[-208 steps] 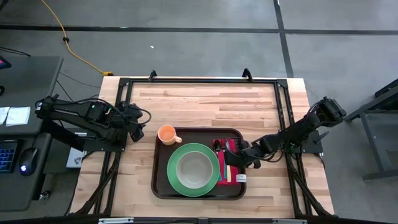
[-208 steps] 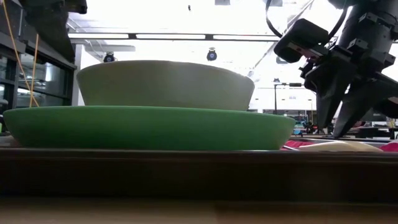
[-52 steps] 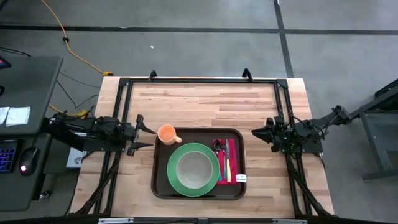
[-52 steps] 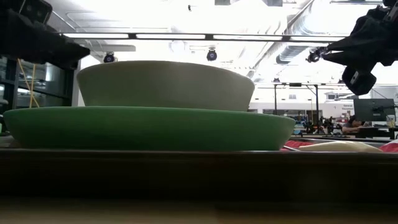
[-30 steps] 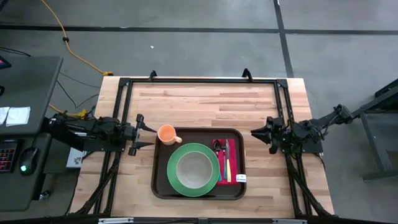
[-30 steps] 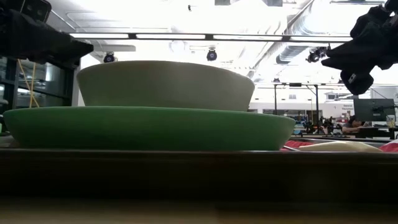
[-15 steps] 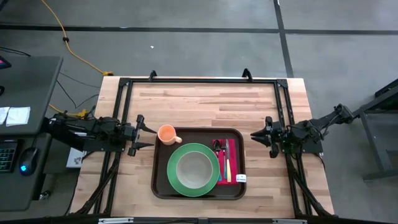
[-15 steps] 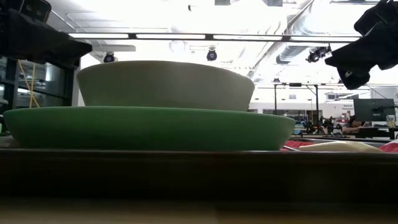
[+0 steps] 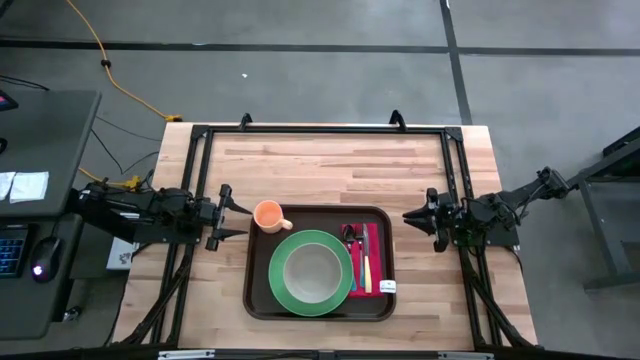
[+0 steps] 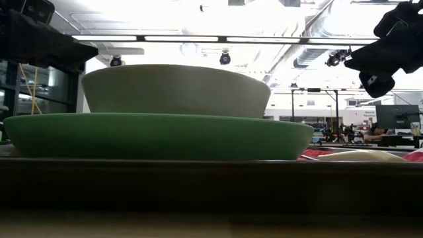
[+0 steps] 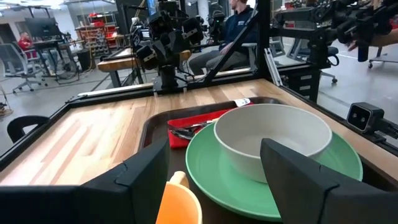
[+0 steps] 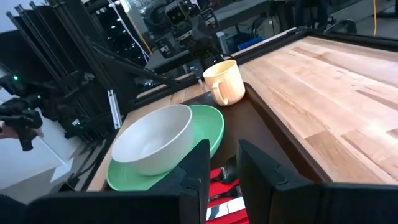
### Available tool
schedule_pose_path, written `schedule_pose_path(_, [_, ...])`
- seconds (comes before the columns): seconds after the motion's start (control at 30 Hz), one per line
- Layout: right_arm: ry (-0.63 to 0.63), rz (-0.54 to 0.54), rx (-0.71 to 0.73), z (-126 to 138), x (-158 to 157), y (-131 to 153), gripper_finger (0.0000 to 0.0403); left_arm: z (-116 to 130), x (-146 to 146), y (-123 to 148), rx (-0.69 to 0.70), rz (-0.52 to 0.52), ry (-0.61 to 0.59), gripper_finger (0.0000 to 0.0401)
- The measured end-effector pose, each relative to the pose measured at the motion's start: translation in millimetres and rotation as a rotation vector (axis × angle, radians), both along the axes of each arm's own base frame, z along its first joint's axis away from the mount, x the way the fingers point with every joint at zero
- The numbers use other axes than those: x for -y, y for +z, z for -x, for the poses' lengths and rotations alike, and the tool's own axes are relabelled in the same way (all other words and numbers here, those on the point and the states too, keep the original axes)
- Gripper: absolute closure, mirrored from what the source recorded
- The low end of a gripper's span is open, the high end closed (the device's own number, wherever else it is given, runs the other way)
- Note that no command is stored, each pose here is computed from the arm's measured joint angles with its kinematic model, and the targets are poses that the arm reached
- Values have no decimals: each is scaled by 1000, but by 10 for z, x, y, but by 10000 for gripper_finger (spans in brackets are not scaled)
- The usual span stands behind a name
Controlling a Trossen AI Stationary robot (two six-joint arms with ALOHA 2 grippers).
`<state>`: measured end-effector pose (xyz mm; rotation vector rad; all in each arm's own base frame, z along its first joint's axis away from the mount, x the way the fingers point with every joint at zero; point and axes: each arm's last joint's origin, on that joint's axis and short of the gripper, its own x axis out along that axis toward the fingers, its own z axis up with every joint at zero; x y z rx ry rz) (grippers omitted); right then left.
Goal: Set up tray
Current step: Return to Home Position
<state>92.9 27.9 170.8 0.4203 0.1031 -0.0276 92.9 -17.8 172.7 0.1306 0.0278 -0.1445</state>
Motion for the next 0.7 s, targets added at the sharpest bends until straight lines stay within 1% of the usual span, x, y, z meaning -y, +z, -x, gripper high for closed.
schedule_pose_path(0.17, [-2,-29,1,0,0,1,345,0,-1,-1,-1,0,2,119])
schedule_pose_path(0.7, [-2,-24,1,0,0,1,345,0,-2,0,-1,-1,5,119])
